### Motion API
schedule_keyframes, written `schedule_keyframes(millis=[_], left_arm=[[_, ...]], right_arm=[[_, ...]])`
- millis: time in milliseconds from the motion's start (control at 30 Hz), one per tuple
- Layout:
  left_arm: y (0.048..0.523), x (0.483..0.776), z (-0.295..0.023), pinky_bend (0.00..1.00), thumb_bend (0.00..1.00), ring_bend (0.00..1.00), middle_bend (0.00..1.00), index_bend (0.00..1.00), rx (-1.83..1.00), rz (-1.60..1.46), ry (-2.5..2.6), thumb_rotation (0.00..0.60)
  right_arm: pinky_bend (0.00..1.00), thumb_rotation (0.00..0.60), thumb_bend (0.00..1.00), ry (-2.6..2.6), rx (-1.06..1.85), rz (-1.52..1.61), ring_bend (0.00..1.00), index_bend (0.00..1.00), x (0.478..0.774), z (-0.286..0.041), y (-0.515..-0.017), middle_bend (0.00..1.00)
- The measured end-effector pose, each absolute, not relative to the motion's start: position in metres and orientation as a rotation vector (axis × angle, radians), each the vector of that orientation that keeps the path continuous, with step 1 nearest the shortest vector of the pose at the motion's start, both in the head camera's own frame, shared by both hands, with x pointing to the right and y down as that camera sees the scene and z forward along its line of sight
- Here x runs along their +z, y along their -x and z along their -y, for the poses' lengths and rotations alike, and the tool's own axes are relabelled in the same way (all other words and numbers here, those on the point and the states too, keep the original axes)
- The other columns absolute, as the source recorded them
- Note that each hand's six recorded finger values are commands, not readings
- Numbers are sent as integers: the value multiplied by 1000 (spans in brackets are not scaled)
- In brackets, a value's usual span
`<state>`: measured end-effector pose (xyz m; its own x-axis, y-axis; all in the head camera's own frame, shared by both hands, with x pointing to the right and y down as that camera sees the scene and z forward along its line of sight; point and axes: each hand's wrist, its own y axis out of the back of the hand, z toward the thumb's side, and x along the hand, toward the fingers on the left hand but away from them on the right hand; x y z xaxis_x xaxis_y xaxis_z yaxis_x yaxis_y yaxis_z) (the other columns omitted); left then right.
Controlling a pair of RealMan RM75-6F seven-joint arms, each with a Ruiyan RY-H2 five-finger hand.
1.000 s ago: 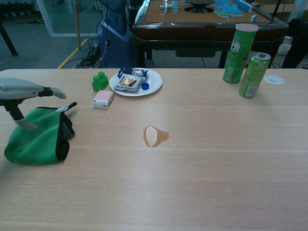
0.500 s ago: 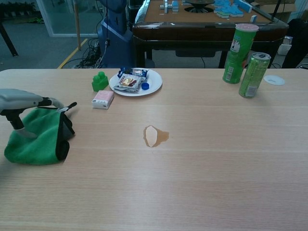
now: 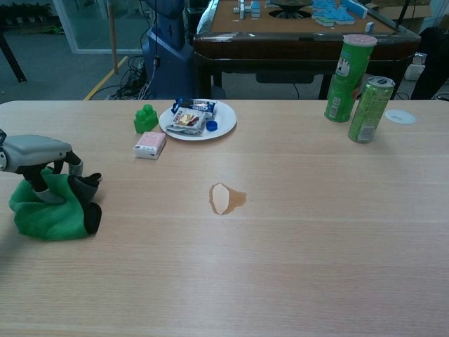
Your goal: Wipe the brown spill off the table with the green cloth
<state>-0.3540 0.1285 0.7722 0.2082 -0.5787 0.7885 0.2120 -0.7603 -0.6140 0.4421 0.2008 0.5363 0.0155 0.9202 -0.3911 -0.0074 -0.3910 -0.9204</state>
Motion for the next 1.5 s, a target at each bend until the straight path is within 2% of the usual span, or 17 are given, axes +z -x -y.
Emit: schedule_keyframes(millis=[200,633,967,1500], left_arm=[[339,763,-122,921,211,703,674,625,-1540,-394,1903,600],[251,714,-86,924,210,685,667,580,-1242,-535,2099,600],[181,720,-79,923,210,679,655,566,-1135,-492,2174,600],[115,761,-82,922,211,678,649,562,-1145,-434,2181,600]], right_arm=[[215,600,162,1509,1484,979,169,216,538,-201,-442,214],[215,600,162,1517,1484,983,168,216,541,-201,-445,214],[215,600,162,1507,1491,995,169,216,538,-203,-450,214],[215,600,162,1509,1501,986,169,216,540,-202,-449,214]])
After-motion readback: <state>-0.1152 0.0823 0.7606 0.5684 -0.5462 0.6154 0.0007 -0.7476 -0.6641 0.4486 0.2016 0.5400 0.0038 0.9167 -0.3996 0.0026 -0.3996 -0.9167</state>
